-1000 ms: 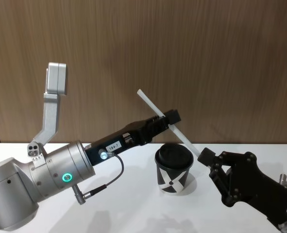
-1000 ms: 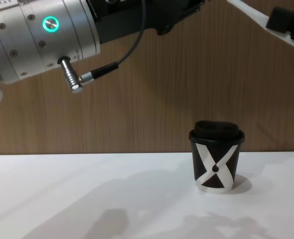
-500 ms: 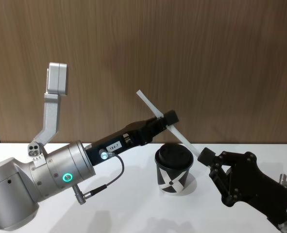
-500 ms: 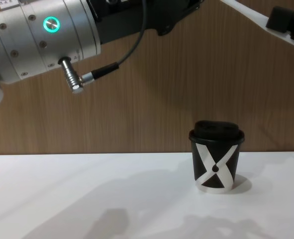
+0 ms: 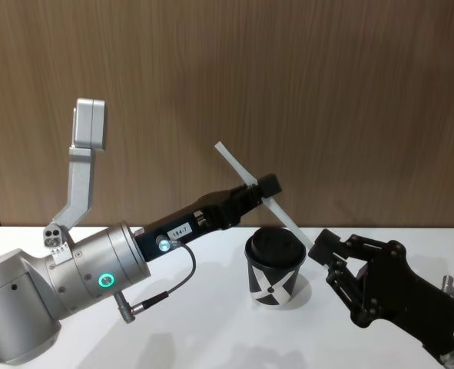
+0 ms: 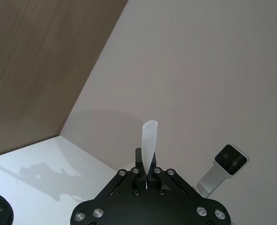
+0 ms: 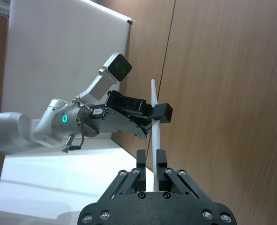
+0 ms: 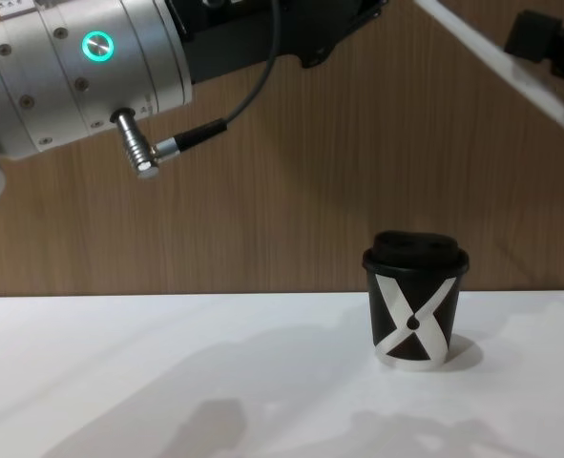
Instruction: Pick up the straw with one hand, pass it to the other hand, and insert it into the cup.
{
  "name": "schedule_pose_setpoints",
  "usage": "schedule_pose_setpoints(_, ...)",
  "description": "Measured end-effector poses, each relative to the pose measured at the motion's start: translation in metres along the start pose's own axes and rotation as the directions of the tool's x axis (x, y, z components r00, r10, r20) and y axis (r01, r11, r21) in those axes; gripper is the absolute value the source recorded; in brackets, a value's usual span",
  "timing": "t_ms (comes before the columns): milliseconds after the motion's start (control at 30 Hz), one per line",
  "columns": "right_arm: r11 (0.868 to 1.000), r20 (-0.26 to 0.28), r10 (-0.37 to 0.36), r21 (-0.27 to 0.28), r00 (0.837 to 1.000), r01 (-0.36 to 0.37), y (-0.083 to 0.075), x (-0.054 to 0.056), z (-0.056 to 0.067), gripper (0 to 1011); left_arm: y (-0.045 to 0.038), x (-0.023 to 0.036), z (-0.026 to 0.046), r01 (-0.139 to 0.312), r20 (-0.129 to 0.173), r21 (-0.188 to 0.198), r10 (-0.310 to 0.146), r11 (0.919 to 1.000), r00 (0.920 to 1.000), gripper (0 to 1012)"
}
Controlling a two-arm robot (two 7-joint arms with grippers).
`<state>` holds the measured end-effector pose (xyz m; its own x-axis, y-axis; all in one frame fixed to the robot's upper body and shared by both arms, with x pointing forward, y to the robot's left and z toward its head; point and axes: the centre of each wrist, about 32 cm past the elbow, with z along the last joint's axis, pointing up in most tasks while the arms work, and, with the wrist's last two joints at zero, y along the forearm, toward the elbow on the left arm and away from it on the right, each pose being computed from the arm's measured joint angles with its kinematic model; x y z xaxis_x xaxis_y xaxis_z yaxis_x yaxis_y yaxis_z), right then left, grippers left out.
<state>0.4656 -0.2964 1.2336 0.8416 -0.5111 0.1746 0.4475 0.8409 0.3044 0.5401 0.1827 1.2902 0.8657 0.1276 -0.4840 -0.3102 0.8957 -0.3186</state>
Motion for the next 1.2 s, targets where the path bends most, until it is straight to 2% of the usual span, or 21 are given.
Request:
schedule_pose_setpoints(133, 1.0, 0.0, 0.0, 0.0, 1.0, 0.0, 0.0, 0.0, 0.0, 258, 0.0, 0.0, 0.0, 0.0, 0.0, 0.0, 0.0, 1.0, 1.0, 8)
schedule_pose_setpoints(333, 1.0, 0.0, 0.0, 0.0, 1.0, 0.0, 0.0, 0.0, 0.0, 415, -0.0001, -0.0001, -0.0001, 0.0, 0.0, 0.0, 0.0, 1.0, 1.0, 7)
schedule_pose_setpoints(367, 1.0, 0.0, 0.0, 0.0, 1.0, 0.0, 0.0, 0.0, 0.0, 474, -0.0001, -0.0001, -0.0001, 0.0, 0.001, 0.0, 0.0, 1.0, 1.0, 7)
schedule_pose_setpoints(433, 1.0, 0.0, 0.0, 0.0, 1.0, 0.0, 0.0, 0.0, 0.0, 513, -0.0002, -0.0004, 0.0, -0.001, 0.004, -0.001, 0.001, 1.0, 1.0, 7)
schedule_pose_setpoints(600, 1.0, 0.0, 0.0, 0.0, 1.0, 0.0, 0.0, 0.0, 0.0, 675, -0.0006, -0.0022, 0.0003, -0.022, 0.041, -0.005, 0.022, 0.9997, 0.9989, 7)
schedule_pose_setpoints(700, 1.0, 0.0, 0.0, 0.0, 1.0, 0.0, 0.0, 0.0, 0.0, 755, -0.0012, -0.0037, 0.0005, -0.039, 0.077, -0.01, 0.039, 0.9992, 0.9963, 7)
schedule_pose_setpoints(733, 1.0, 0.0, 0.0, 0.0, 1.0, 0.0, 0.0, 0.0, 0.0, 811, -0.0014, -0.0045, 0.0007, -0.05, 0.096, -0.012, 0.051, 0.9987, 0.9941, 7)
schedule_pose_setpoints(800, 1.0, 0.0, 0.0, 0.0, 1.0, 0.0, 0.0, 0.0, 0.0, 846, -0.0018, -0.0054, 0.0007, -0.06, 0.116, -0.015, 0.061, 0.9981, 0.9914, 7)
schedule_pose_setpoints(933, 1.0, 0.0, 0.0, 0.0, 1.0, 0.0, 0.0, 0.0, 0.0, 975, -0.0029, -0.0077, 0.0008, -0.09, 0.176, -0.024, 0.093, 0.9957, 0.98, 8)
schedule_pose_setpoints(967, 1.0, 0.0, 0.0, 0.0, 1.0, 0.0, 0.0, 0.0, 0.0, 990, -0.0036, -0.0086, 0.0009, -0.104, 0.203, -0.029, 0.107, 0.9942, 0.9733, 7)
schedule_pose_setpoints(1033, 1.0, 0.0, 0.0, 0.0, 1.0, 0.0, 0.0, 0.0, 0.0, 1001, -0.0043, -0.0096, 0.001, -0.115, 0.228, -0.034, 0.12, 0.9928, 0.9663, 8)
schedule_pose_setpoints(1067, 1.0, 0.0, 0.0, 0.0, 1.0, 0.0, 0.0, 0.0, 0.0, 1001, -0.005, -0.0105, 0.0009, -0.128, 0.253, -0.038, 0.133, 0.9911, 0.9583, 8)
schedule_pose_setpoints(1133, 1.0, 0.0, 0.0, 0.0, 1.0, 0.0, 0.0, 0.0, 0.0, 1001, -0.006, -0.0116, 0.0007, -0.139, 0.278, -0.043, 0.146, 0.9893, 0.9494, 7)
schedule_pose_setpoints(1167, 1.0, 0.0, 0.0, 0.0, 1.0, 0.0, 0.0, 0.0, 0.0, 1001, -0.0069, -0.0126, 0.0007, -0.154, 0.308, -0.05, 0.162, 0.9868, 0.9374, 8)
schedule_pose_setpoints(1200, 1.0, 0.0, 0.0, 0.0, 1.0, 0.0, 0.0, 0.0, 0.0, 1001, -0.0074, -0.0132, 0.0006, -0.161, 0.321, -0.052, 0.169, 0.9856, 0.9318, 7)
